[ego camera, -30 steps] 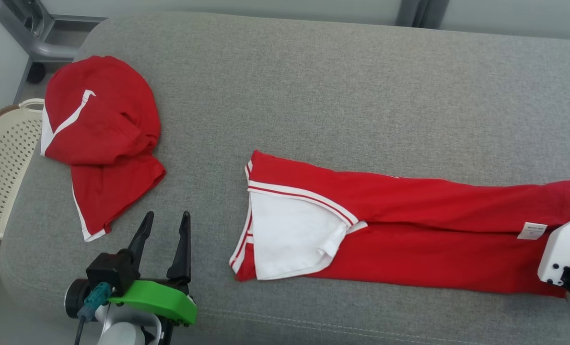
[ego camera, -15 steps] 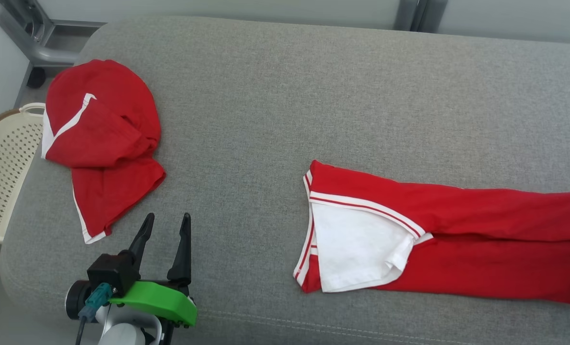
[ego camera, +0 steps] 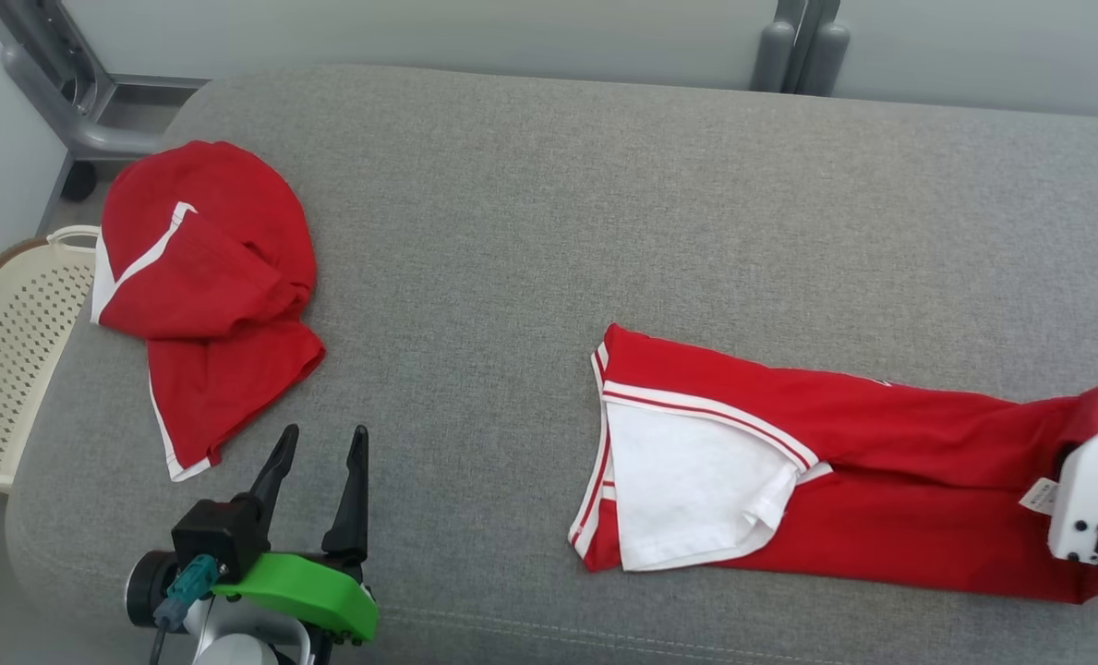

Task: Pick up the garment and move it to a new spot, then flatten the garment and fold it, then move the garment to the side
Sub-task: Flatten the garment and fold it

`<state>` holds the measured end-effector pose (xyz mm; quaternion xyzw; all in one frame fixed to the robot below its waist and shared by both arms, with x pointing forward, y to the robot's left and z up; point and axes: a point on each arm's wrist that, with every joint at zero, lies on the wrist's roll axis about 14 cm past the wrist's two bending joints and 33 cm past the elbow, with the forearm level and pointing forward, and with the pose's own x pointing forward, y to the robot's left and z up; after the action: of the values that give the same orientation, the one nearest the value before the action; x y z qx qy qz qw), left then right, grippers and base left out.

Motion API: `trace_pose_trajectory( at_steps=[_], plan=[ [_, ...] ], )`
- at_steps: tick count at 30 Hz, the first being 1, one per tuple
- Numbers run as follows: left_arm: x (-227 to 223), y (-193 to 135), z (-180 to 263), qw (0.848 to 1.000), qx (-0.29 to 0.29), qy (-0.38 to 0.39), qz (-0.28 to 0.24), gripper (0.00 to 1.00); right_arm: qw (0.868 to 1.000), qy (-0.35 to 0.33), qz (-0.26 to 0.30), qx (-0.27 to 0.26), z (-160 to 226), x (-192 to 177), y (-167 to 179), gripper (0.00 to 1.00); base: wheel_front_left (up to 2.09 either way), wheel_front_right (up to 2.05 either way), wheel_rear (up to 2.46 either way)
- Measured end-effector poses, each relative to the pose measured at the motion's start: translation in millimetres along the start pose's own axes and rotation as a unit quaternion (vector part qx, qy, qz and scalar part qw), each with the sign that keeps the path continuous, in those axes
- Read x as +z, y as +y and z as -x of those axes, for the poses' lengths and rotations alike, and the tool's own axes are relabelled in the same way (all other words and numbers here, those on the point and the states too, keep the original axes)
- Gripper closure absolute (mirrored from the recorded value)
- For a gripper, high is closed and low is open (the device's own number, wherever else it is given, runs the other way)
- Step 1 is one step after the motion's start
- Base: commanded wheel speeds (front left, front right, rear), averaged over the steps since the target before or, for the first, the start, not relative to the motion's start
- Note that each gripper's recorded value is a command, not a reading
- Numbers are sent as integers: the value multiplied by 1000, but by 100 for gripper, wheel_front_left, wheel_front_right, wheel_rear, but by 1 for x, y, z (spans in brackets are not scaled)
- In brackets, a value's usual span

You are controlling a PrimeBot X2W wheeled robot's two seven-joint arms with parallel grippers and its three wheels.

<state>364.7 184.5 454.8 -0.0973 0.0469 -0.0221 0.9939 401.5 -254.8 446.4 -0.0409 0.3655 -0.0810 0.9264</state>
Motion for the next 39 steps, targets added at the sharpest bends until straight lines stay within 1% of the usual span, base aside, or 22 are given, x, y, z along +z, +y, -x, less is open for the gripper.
trace_pose_trajectory(
  at_steps=[3,9,15,21,22,27,32,39],
  plan=[
    [1,0,2,1000,-2,0,-2,0,999,-8,20,27,2,5,21,100,0,0,0],
    [2,-2,5,1000,-5,-1,-4,0,992,-20,62,111,7,13,85,100,0,0,0],
    [3,-1,8,1000,-3,-3,-2,0,975,-25,95,197,14,18,151,100,0,0,0],
    [3,3,11,1000,4,-2,-2,0,961,-29,123,247,14,21,193,100,0,0,0],
    [3,5,12,1000,7,-2,-2,0,955,-26,124,270,15,21,208,100,0,0,0],
    [4,12,13,1000,20,-3,-2,0,939,-20,144,313,19,17,241,100,0,0,0],
    [2,17,15,1000,29,-1,2,0,926,-14,158,342,21,13,265,100,0,0,0],
    [1,22,20,999,40,0,4,0,919,-3,166,357,18,7,279,100,0,0,0]
  ],
)
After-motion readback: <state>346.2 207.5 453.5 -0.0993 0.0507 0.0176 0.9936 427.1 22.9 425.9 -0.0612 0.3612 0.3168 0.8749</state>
